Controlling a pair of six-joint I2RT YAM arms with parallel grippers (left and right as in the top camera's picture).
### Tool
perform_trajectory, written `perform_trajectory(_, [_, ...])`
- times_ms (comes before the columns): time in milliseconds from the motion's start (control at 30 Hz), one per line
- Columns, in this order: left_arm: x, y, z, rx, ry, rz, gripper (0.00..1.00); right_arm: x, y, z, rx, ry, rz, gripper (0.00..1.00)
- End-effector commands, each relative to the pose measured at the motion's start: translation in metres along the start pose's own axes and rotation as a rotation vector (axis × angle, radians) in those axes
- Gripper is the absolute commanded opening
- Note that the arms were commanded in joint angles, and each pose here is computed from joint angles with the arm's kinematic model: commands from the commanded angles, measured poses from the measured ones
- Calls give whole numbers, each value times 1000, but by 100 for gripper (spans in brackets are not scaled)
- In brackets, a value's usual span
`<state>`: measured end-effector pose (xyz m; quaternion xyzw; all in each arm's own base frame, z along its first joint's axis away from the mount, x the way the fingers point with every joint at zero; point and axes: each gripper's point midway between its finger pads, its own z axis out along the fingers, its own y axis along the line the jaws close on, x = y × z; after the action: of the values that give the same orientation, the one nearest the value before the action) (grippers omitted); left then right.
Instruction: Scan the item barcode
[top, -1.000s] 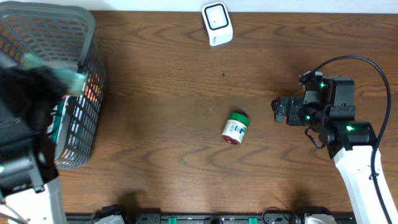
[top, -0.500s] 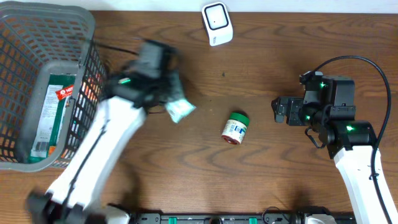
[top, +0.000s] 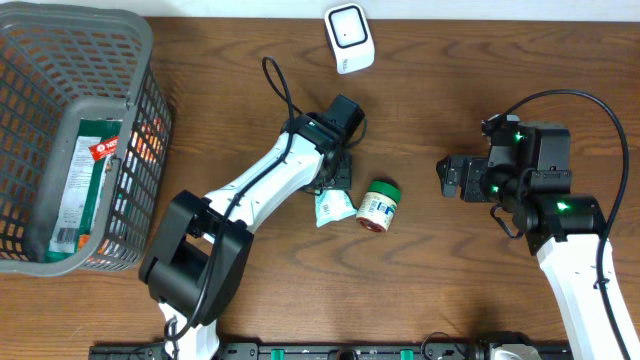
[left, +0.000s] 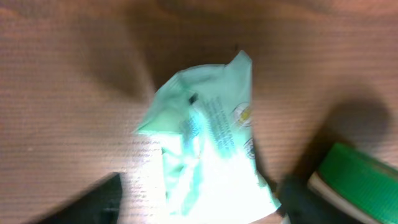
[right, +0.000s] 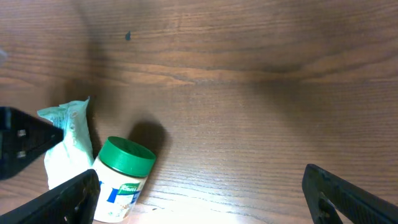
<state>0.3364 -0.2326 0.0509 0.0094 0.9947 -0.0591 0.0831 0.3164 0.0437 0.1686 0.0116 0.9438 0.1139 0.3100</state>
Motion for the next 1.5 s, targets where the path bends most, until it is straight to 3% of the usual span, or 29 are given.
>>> perform_trajectory(0, [-9,1,-6,-8,-37,46,88,-6,3,-3,-8,-12,-10,99])
perform_trajectory(200, [-20,-3,-34,21,-98,65,89,-6,3,-3,-8,-12,-11,99])
perform_trajectory(233, [-20,-3,-37,24,-101,65,83,-6,3,-3,-8,-12,-11,99])
perform_trajectory(267, [-19,-3,-39,23,-99,65,73,-6,3,-3,-8,-12,-10,99])
perform_trajectory(367, [-12,1,-37,8,-73,66,12,-6,3,-3,-8,-12,-11,99])
perform_trajectory(400, [-9,3,-35,2,-64,66,8,-6,3,-3,-8,-12,-11,99])
perform_trajectory(1033, [8,15,12,2,-67,66,7,-6,3,-3,-8,-12,-10,99])
perform_trajectory(1367, [20,52,31,-153,-83,68,7,-6,3,-3,-8,-12,-10,99])
perform_trajectory(1467, [7,61,21,-221,-147,73,7,-6,3,-3,-8,-12,-10,99])
